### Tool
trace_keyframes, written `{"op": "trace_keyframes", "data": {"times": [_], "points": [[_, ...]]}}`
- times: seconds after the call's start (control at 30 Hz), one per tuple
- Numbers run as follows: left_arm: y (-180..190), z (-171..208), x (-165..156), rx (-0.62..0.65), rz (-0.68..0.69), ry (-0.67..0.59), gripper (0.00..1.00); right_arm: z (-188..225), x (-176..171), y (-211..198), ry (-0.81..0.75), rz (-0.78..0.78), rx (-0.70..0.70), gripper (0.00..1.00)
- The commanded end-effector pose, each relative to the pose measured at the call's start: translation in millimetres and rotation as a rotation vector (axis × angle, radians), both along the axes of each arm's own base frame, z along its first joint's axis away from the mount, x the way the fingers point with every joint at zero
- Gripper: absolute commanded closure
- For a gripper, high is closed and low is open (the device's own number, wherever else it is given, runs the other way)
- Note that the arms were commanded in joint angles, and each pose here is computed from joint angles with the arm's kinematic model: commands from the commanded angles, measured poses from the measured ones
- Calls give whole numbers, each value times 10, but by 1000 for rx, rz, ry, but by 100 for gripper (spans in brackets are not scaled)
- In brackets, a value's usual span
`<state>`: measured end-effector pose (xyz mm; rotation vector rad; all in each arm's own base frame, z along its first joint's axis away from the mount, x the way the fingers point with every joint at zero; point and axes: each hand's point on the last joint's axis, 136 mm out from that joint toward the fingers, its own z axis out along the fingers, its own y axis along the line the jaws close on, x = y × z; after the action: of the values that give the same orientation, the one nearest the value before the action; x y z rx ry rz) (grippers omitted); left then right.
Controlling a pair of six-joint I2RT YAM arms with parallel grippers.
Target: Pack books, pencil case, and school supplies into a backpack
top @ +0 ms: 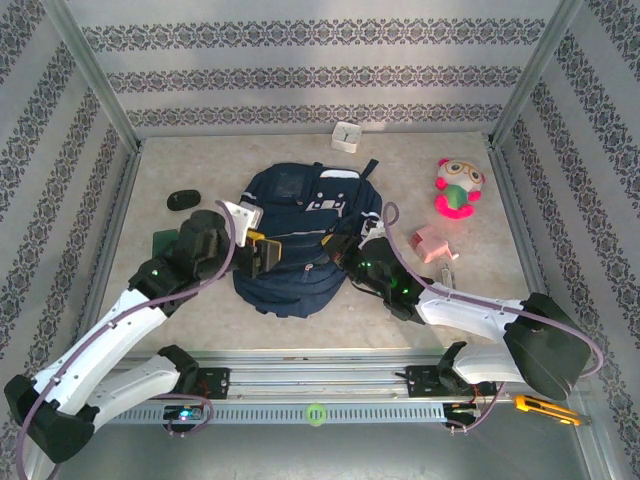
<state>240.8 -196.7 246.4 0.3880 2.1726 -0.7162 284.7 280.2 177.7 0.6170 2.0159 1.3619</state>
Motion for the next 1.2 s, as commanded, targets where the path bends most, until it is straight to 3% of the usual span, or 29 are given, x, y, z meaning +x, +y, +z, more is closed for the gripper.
{"op": "trace_keyframes", "data": {"times": [0.0,0.17,0.37,0.6,0.83,1.17], "points": [[-72,-309,-160,-93,143,216,50,325,102,63,-100,-27,31,100],[-291,-542,-157,-28,144,297,49,346,105,102,-99,-21,43,100],[-400,-612,-139,10,124,302,48,412,118,158,-110,-7,56,100],[-733,-656,-50,-30,80,292,55,459,135,216,-114,7,74,100],[-760,-757,-15,10,97,295,61,483,133,210,-120,4,83,100],[-442,-887,81,126,240,270,100,522,85,201,-141,29,69,100]]}}
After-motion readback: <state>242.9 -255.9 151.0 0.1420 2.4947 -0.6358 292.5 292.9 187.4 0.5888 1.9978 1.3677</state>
